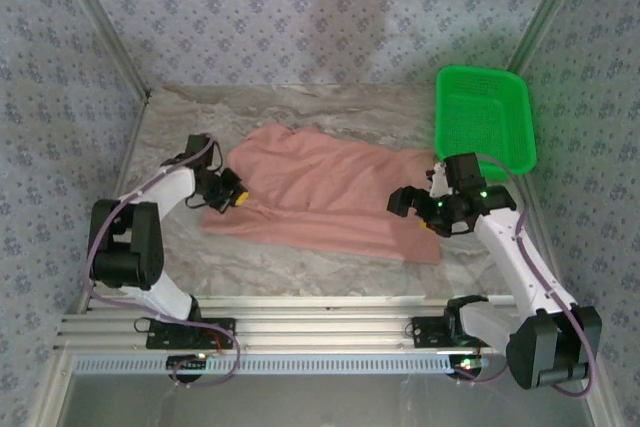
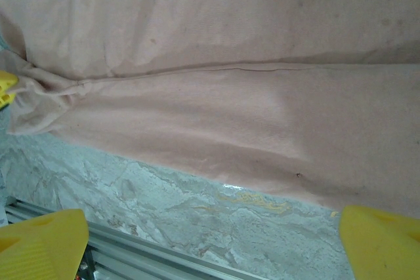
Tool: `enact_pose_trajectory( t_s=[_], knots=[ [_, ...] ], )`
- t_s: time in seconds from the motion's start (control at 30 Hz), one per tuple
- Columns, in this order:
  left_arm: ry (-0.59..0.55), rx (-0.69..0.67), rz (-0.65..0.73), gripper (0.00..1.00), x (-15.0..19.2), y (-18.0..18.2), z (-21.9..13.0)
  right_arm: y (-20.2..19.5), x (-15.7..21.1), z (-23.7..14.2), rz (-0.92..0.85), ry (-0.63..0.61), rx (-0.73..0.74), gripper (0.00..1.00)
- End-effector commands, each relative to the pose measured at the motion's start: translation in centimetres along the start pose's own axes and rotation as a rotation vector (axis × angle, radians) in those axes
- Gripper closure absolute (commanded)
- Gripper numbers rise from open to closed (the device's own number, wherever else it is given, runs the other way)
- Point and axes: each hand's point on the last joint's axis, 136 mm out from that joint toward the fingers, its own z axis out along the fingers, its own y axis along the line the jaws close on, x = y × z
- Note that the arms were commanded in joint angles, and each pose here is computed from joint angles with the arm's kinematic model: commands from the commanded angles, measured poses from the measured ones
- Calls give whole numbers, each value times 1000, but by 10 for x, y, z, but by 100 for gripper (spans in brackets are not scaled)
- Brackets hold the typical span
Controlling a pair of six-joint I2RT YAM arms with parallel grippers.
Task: Fold and stack the t-shirts
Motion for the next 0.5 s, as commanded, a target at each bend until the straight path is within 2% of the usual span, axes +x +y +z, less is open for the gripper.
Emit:
enact_pose_trajectory(
  t_s=[0.0,0.47],
  knots=[
    [42,-50,74,94,3,-5,6,6,-5,-5,-29,-14,0,0],
    [109,-156,229,94,-2,-26,34,2,2,-4,-21,-4,6,0]
  ],
)
